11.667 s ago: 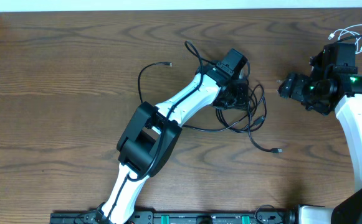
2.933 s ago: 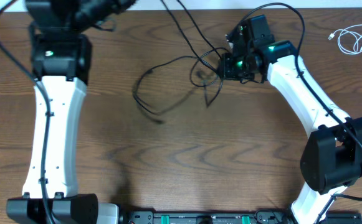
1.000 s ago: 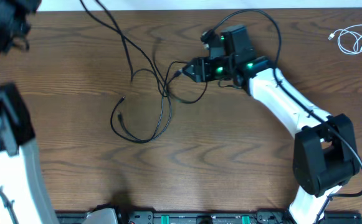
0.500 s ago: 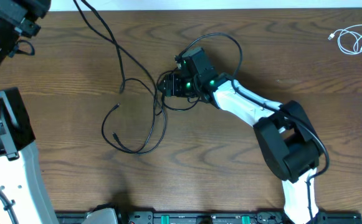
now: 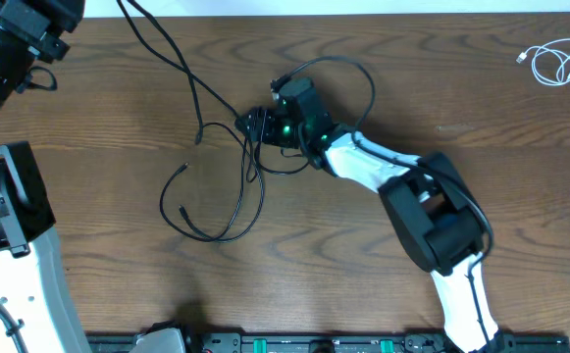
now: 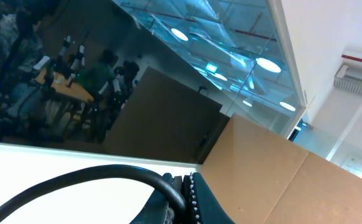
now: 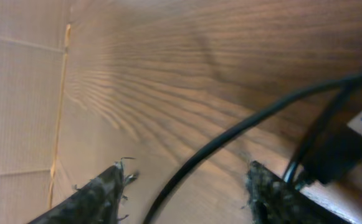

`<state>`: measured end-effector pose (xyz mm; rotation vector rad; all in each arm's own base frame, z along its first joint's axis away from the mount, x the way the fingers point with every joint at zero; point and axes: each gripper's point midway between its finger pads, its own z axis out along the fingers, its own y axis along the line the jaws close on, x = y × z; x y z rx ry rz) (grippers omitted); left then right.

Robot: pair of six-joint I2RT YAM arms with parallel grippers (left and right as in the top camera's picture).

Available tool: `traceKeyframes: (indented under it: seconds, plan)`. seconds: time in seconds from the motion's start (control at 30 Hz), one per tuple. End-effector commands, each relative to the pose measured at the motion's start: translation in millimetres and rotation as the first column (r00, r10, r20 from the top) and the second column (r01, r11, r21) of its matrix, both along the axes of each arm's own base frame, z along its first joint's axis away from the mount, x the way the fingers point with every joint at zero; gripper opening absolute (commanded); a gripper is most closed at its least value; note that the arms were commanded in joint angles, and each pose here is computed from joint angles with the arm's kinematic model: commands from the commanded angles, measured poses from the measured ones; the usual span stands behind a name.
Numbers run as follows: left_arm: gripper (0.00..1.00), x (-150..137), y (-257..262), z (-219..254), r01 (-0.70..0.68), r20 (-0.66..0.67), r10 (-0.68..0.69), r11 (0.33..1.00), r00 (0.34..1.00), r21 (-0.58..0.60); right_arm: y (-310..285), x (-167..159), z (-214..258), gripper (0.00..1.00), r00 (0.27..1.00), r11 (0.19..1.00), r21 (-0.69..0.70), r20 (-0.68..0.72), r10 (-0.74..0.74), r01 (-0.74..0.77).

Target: Untangle cables

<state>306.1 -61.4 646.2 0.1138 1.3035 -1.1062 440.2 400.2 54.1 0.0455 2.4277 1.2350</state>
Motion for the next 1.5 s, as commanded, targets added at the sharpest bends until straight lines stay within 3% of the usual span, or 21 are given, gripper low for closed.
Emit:
traceKeyframes:
  seconds: [0.0, 0.1, 0.27, 0.53, 0.77, 1.0, 1.33, 1.47]
  plan:
    - [0.07, 0, -1, -1, 0.000, 0.007, 0.000, 1.000, 1.000, 0.021, 8, -2, -18, 0.50, 0.998, 0.999, 0.022, -0.050, -0.030, 0.031]
    - [0.07, 5, 0, -10, -0.013, -0.018, 0.014, 0.999, 1.000, 0.036, 5, 1, -19, 0.25, 0.999, 1.000, 0.011, -0.031, -0.029, 0.029]
    - [0.07, 26, 12, -37, -0.089, -0.104, 0.095, 0.994, 0.990, 0.068, -27, 20, 6, 0.01, 0.999, 0.999, -0.026, 0.019, -0.047, 0.047]
    - [0.07, 72, 45, -98, -0.257, -0.270, 0.295, 0.952, 0.917, 0.167, -109, 16, 88, 0.01, 0.991, 0.978, -0.204, 0.134, -0.002, 0.030]
    - [0.07, 109, 88, -157, -0.412, -0.376, 0.506, 0.859, 0.777, 0.305, -220, -1, 159, 0.01, 0.973, 0.919, -0.354, 0.203, -0.106, 0.174]
    - [0.07, 126, 146, -181, -0.606, -0.314, 0.759, 0.646, 0.570, 0.464, -341, -21, 216, 0.01, 0.898, 0.783, -0.455, 0.325, -0.297, 0.424]
    - [0.07, 106, 217, -178, -0.778, -0.195, 0.958, 0.284, 0.210, 0.560, -440, -43, 213, 0.01, 0.803, 0.534, -0.611, 0.346, -0.485, 0.585]
    - [0.07, 108, 224, -179, -0.771, -0.160, 0.968, 0.252, 0.195, 0.585, -450, -46, 212, 0.01, 0.798, 0.500, -0.637, 0.351, -0.490, 0.587]
